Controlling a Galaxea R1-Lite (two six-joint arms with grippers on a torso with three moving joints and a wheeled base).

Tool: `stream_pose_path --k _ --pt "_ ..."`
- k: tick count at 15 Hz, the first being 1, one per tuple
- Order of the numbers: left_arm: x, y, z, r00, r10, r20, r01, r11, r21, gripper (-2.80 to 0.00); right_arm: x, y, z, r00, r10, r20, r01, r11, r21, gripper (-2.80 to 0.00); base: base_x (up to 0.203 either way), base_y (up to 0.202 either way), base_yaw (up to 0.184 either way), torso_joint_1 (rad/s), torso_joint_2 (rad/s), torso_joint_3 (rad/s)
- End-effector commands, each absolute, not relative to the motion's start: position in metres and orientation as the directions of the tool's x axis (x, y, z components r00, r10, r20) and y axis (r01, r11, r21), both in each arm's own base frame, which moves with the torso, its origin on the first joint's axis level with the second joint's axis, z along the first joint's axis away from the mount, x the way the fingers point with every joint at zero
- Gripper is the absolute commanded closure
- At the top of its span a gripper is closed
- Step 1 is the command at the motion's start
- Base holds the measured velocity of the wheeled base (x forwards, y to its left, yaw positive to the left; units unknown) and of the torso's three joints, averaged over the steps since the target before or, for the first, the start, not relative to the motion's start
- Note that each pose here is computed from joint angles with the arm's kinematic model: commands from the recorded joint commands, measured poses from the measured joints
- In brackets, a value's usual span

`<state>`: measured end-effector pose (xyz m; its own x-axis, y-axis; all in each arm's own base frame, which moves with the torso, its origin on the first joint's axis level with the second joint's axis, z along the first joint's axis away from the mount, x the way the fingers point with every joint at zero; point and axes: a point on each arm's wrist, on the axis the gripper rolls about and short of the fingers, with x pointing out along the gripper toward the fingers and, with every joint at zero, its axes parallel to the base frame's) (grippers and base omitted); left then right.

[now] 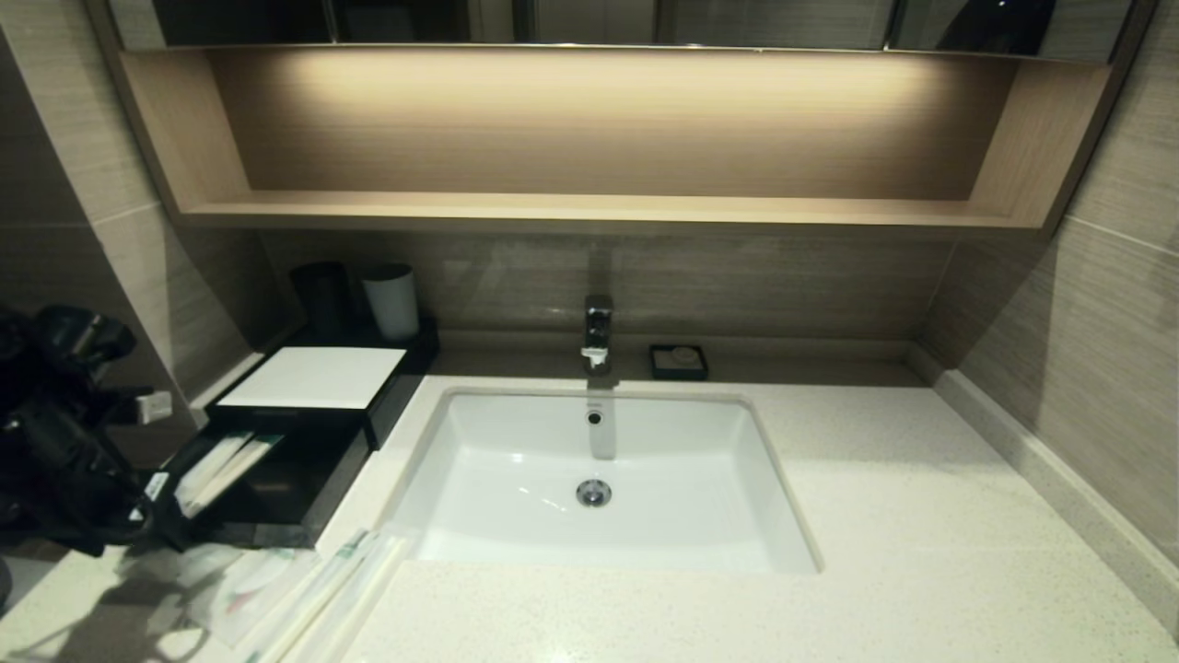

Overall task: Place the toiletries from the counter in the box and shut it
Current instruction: Pick up the bathroom toiletry

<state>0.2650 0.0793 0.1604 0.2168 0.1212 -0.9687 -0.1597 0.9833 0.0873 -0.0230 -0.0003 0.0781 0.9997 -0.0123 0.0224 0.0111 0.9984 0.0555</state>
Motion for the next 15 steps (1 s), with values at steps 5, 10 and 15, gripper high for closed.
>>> stream_pose_path --k 5,10,15 --pt "0.278 0.084 0.136 0.132 0.098 -0.986 -0.156 0.985 0.077 -2.80 -0.023 0.000 0.078 1.000 -0.012 0.023 0.011 0.998 0.055 0.00 0.000 0.000 0.000 0.000 0.00 0.000" --pt "0.278 0.084 0.132 0.117 0.096 -0.989 -0.154 0.985 0.077 -2.80 -0.023 0.000 0.078 1.000 -0.011 0.023 0.010 0.998 0.055 0.00 0.000 0.000 0.000 0.000 0.00 0.000" --pt "0.284 0.086 0.120 0.098 0.090 -0.991 -0.152 0.986 0.074 -2.80 -0.023 0.000 0.078 1.000 -0.012 0.022 0.010 0.998 0.055 0.00 0.000 0.000 0.000 0.000 0.00 0.000"
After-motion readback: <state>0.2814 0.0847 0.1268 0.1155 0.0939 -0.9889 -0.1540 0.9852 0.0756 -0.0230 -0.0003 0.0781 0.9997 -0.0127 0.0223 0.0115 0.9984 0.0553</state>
